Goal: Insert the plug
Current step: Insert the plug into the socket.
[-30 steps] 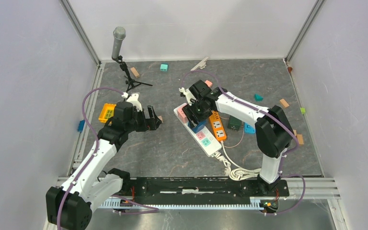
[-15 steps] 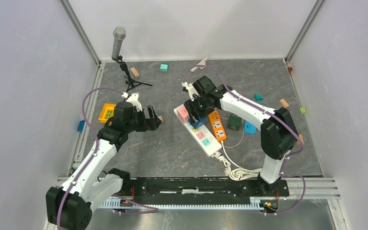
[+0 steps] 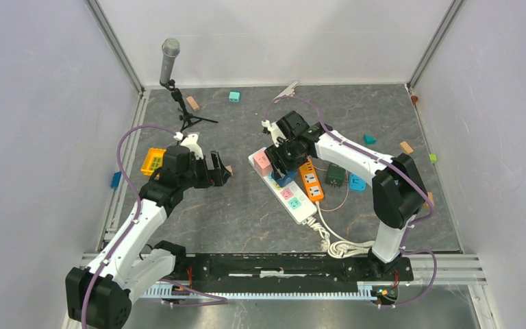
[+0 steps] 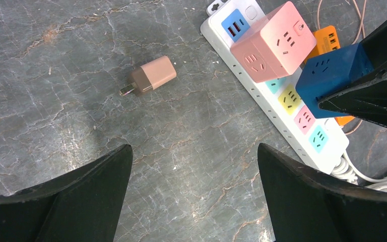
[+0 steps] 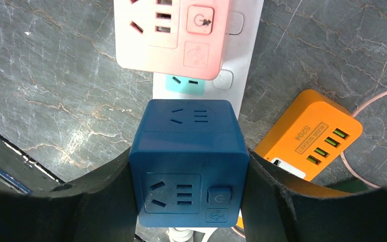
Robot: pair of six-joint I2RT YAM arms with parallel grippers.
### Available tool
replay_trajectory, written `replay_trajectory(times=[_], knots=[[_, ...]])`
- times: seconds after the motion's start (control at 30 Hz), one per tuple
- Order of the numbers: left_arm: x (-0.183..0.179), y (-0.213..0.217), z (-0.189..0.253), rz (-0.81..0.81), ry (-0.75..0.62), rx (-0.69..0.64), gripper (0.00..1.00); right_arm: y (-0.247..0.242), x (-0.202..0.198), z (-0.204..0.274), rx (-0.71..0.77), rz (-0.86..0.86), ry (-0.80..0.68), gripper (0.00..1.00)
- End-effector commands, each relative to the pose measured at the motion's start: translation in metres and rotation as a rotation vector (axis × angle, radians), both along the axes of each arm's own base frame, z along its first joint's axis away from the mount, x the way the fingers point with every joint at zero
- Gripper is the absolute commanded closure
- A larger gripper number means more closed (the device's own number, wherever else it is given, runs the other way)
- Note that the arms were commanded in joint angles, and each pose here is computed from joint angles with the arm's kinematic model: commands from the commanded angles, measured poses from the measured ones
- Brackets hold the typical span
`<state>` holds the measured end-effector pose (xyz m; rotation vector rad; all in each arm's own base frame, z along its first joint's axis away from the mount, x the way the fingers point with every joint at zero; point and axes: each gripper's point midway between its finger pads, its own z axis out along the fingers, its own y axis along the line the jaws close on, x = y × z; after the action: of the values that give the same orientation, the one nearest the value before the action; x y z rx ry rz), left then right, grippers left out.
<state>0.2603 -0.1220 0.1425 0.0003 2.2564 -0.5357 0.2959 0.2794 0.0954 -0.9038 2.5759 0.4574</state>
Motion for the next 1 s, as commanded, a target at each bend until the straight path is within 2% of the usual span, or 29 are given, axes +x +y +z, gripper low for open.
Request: replay_trajectory(times=[0.0, 0.37, 0.7, 0.97], knots=[[0.008, 0.002, 0.019, -0.016, -0.080, 0.020, 0.00, 0.001, 0.003, 0.008, 0.030, -0.008, -0.028, 1.00], [0.008, 0.002, 0.019, -0.015, -0.081, 0.021, 0.00, 0.002, 0.001, -0.008, 0.024, -0.007, -0.006, 1.00], [0.008, 0.003, 0.019, -0.013, -0.083, 0.021, 0.00, 0.006, 0.008, 0.005, 0.039, -0.010, -0.040, 1.00], [0.008, 0.003, 0.019, -0.012, -0.085, 0.021, 0.00, -0.001, 0.002, -0.015, 0.006, -0.011, -0.009, 1.00]])
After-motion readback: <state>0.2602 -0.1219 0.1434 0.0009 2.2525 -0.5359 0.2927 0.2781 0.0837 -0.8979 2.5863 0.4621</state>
